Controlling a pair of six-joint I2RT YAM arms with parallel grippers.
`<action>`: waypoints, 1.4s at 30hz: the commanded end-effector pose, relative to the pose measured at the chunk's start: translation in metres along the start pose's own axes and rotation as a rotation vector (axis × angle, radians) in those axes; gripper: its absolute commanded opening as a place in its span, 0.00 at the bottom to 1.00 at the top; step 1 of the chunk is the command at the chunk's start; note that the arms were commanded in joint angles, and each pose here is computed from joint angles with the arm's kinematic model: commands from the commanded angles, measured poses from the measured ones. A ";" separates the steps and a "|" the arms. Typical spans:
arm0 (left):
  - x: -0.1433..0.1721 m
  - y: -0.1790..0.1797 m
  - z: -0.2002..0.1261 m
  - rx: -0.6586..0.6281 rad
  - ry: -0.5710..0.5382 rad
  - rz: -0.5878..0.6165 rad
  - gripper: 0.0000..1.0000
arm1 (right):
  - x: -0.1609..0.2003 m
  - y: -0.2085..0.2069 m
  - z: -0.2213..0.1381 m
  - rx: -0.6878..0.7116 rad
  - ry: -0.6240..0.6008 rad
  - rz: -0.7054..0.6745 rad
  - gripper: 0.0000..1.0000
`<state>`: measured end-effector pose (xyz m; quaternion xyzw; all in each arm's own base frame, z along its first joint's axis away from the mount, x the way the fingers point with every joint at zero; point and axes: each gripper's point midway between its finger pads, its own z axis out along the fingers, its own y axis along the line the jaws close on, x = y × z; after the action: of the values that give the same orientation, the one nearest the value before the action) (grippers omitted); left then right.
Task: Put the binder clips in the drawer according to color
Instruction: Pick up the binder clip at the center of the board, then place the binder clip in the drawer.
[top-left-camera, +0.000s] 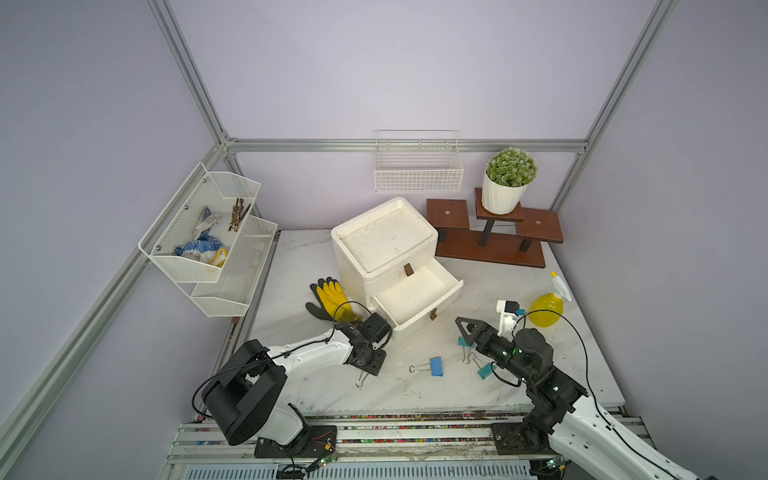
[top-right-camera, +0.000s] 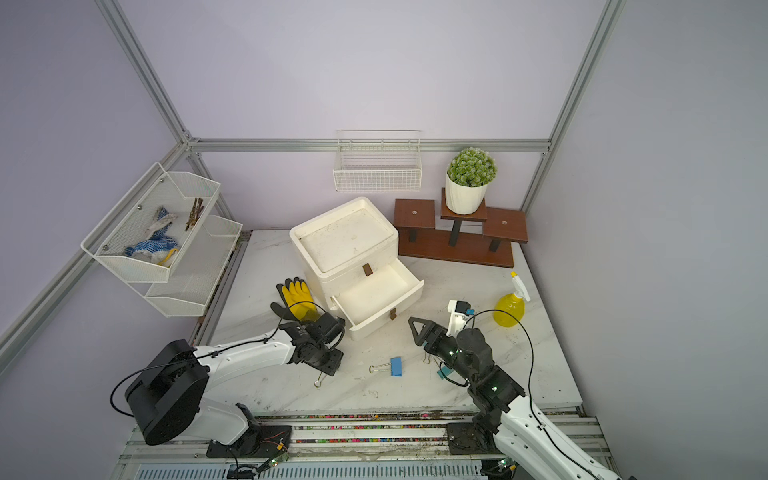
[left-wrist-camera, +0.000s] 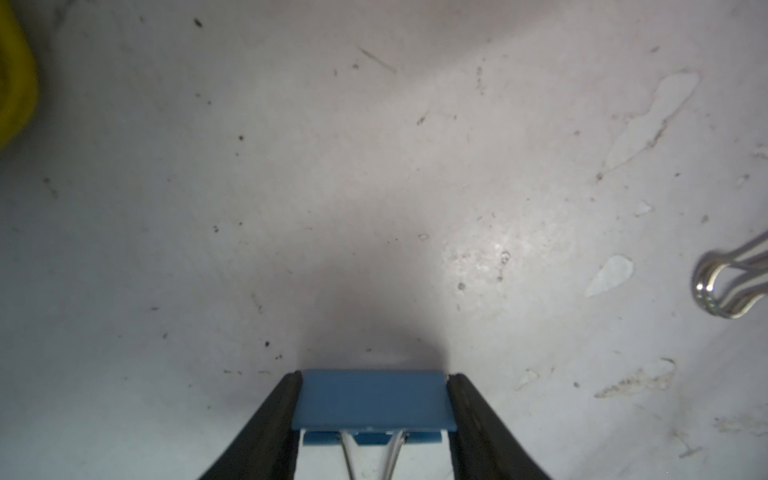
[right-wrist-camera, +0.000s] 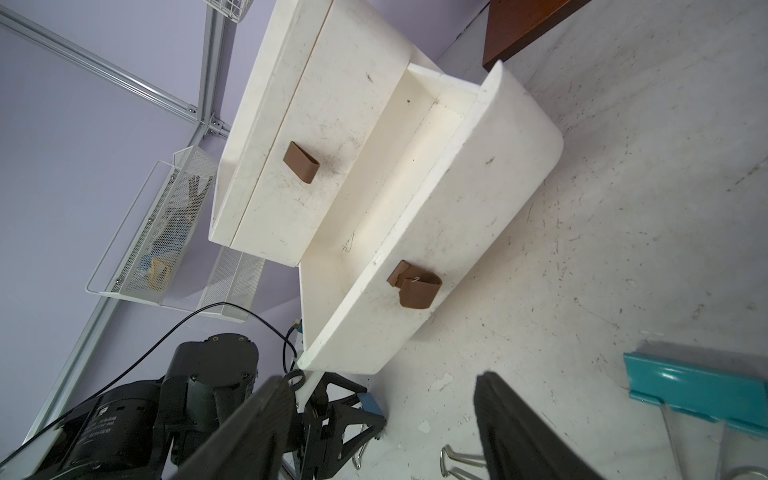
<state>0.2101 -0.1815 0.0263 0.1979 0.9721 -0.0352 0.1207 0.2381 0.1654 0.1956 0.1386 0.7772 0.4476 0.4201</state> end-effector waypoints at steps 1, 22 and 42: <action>-0.006 0.000 -0.007 0.002 -0.041 -0.026 0.48 | -0.007 0.005 -0.001 -0.016 -0.027 -0.005 0.75; -0.113 -0.063 -0.226 -0.029 -0.522 0.022 0.42 | -0.022 0.012 -0.012 0.006 -0.077 -0.039 0.75; -0.200 -0.057 -0.106 -0.180 -0.395 0.172 0.50 | -0.019 0.011 -0.019 0.006 -0.072 -0.032 0.75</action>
<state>0.3423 -0.2851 0.1788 0.2471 0.9122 0.0426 0.3240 0.2307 0.1511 0.2125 0.1423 0.7678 0.4372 0.4462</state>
